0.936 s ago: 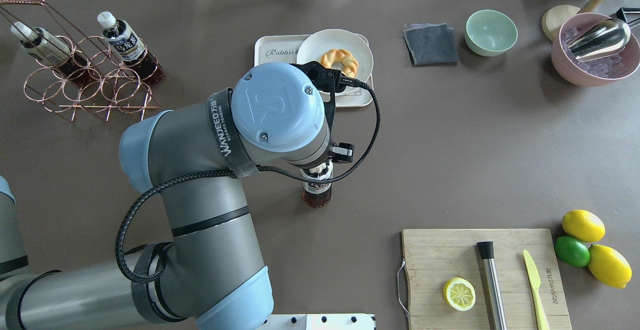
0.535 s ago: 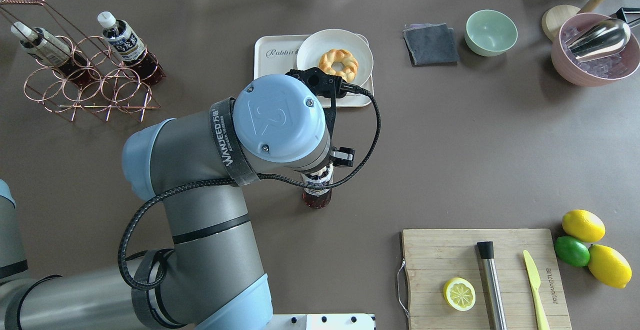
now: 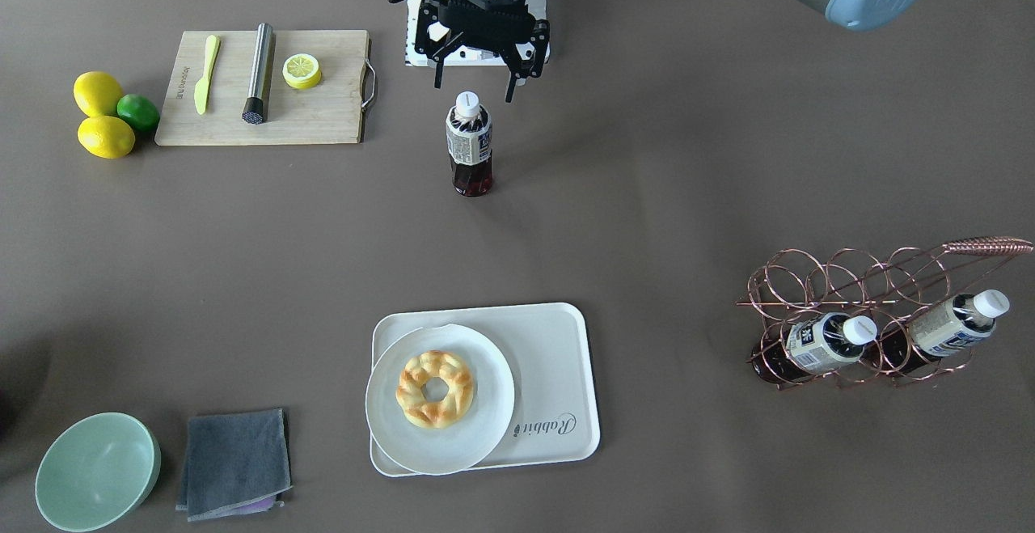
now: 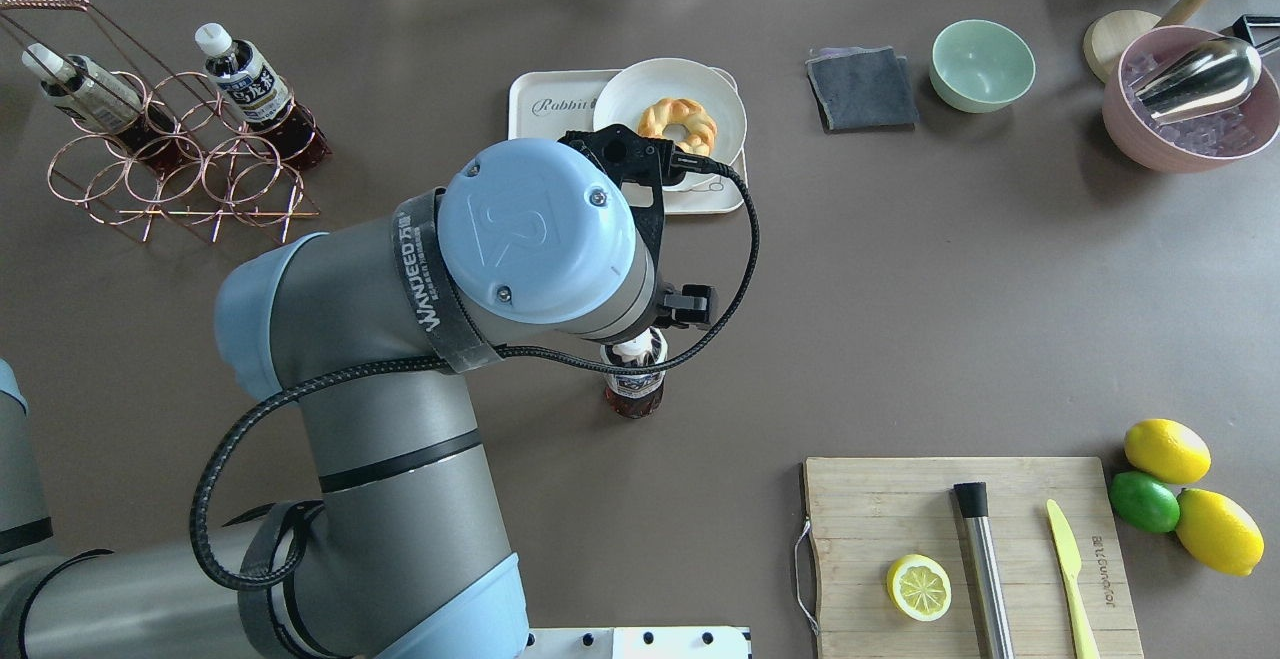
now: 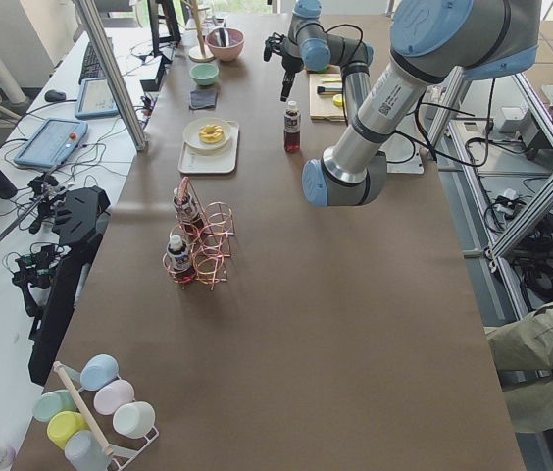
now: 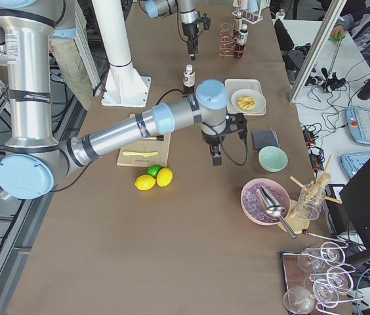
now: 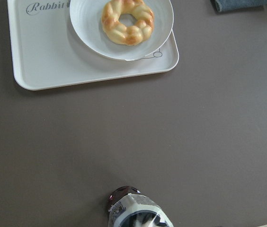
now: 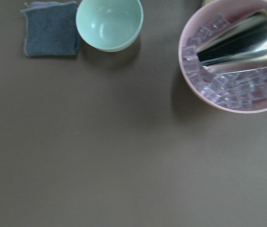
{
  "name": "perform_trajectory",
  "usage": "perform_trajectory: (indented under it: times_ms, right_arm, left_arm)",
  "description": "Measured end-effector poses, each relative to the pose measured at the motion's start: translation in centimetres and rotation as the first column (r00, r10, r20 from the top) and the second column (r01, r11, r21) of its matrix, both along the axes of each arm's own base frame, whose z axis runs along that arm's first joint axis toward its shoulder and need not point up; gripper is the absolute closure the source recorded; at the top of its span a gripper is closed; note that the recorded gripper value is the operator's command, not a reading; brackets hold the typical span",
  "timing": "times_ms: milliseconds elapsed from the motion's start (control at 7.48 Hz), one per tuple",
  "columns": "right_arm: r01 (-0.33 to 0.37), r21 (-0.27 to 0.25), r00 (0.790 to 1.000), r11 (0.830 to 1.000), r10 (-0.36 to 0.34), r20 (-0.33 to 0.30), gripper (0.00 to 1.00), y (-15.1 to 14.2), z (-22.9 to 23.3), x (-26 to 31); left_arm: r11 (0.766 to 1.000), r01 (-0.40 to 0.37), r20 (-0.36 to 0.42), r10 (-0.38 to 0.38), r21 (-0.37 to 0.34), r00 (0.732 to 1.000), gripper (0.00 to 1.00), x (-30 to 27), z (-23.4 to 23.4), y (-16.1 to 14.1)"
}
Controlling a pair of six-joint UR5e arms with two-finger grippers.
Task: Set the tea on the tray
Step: 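Open the left gripper and withdraw while the right arm reaches toward the bottle, then lower the right gripper over the bottle cap and close on it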
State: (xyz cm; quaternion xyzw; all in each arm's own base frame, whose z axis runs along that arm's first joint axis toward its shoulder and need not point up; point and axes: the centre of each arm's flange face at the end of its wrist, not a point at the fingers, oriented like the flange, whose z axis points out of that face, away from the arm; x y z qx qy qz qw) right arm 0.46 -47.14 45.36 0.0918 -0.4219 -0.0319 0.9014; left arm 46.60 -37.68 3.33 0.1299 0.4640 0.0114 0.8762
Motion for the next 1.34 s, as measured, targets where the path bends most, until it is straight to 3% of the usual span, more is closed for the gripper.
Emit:
perform_trajectory:
  times_ms: [268, 535, 936, 1338]
  right_arm:
    - [-0.110, -0.105, 0.992, 0.988, 0.116, 0.054, 0.00, -0.6, -13.3, -12.5]
    - [-0.157, -0.175, 0.981, 0.972, 0.174, 0.087, 0.00, 2.0, -22.2, -24.6]
    - [-0.157, -0.227, 0.978, 0.961, 0.183, 0.100, 0.00, 6.3, -31.7, -35.0]
    - [-0.163, -0.248, 0.978, 0.955, 0.189, 0.086, 0.06, 7.3, -37.6, -43.3]
  left_arm:
    - [0.999, -0.012, -0.008, 0.012, -0.033, 1.000, 0.09, -4.0, 1.9, -3.2]
    - [0.998, -0.053, 0.023, 0.054, -0.019, 0.998, 0.09, -9.1, 5.6, -7.7]
    - [0.997, -0.082, 0.086, 0.082, -0.002, 0.993, 0.08, -18.7, 13.5, -13.6]
    - [0.994, -0.104, 0.123, 0.102, 0.012, 0.987, 0.06, -27.2, 20.5, -15.1]
